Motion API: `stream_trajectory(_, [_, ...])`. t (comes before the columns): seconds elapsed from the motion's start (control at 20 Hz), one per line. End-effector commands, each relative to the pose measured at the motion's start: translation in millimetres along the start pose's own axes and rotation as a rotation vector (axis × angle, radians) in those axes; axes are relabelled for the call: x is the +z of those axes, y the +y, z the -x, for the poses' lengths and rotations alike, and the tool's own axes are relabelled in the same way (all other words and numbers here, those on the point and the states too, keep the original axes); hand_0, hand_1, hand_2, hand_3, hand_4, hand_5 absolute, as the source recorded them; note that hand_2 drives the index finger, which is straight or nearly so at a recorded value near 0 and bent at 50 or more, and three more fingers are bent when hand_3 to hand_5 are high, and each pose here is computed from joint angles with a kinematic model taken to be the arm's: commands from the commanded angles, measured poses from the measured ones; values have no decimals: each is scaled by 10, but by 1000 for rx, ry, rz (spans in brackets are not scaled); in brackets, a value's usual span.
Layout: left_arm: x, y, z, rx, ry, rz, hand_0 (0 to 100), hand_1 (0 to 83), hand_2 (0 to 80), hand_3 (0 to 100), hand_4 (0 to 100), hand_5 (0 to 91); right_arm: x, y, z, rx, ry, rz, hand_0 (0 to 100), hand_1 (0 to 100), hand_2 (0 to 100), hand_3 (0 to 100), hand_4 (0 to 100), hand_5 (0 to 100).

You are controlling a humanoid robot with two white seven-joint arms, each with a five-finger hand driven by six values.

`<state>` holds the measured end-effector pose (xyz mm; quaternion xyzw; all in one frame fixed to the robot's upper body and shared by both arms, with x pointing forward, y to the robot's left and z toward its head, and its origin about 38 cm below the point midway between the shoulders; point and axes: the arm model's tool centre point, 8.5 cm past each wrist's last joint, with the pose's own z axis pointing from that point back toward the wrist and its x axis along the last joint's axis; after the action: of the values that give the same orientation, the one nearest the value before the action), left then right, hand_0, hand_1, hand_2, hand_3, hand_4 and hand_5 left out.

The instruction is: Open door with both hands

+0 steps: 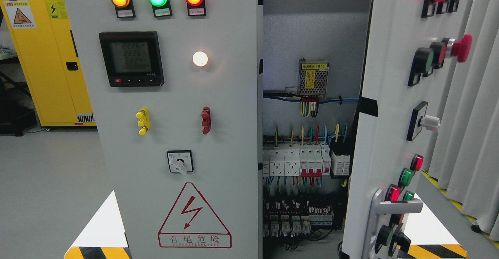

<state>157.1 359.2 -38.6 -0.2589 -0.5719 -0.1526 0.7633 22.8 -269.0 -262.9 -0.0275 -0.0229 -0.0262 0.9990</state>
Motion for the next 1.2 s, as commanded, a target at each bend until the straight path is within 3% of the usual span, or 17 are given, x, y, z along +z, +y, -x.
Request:
stream_trajectory(0.0, [-175,-114,-1705,-357,-250,242,55,120,131,371,225,0,3,85,217,-2,33,-10,214,108,0,0,0,0])
stream_trajectory(0.4, [-148,195,-2759,-405,-233,386,9,97,79,318,176,0,4,75,242,-2,37,-10,215,107,0,0,0,0])
stream_trajectory(0.55, [-124,250,-3103,-414,-216,406,7,97,72,306,157,0,4,85,244,-2,39,-12,215,107,0,0,0,0])
stream_trajectory(0.9, [-151,234,-4063,-427,-174,468,12,110,60,287,120,0,5,75,247,-2,39,-10,215,107,0,0,0,0])
stream_trajectory(1.15, [-171,188,-4223,-425,-155,486,29,127,60,272,90,0,5,46,236,-2,37,-5,214,107,0,0,0,0])
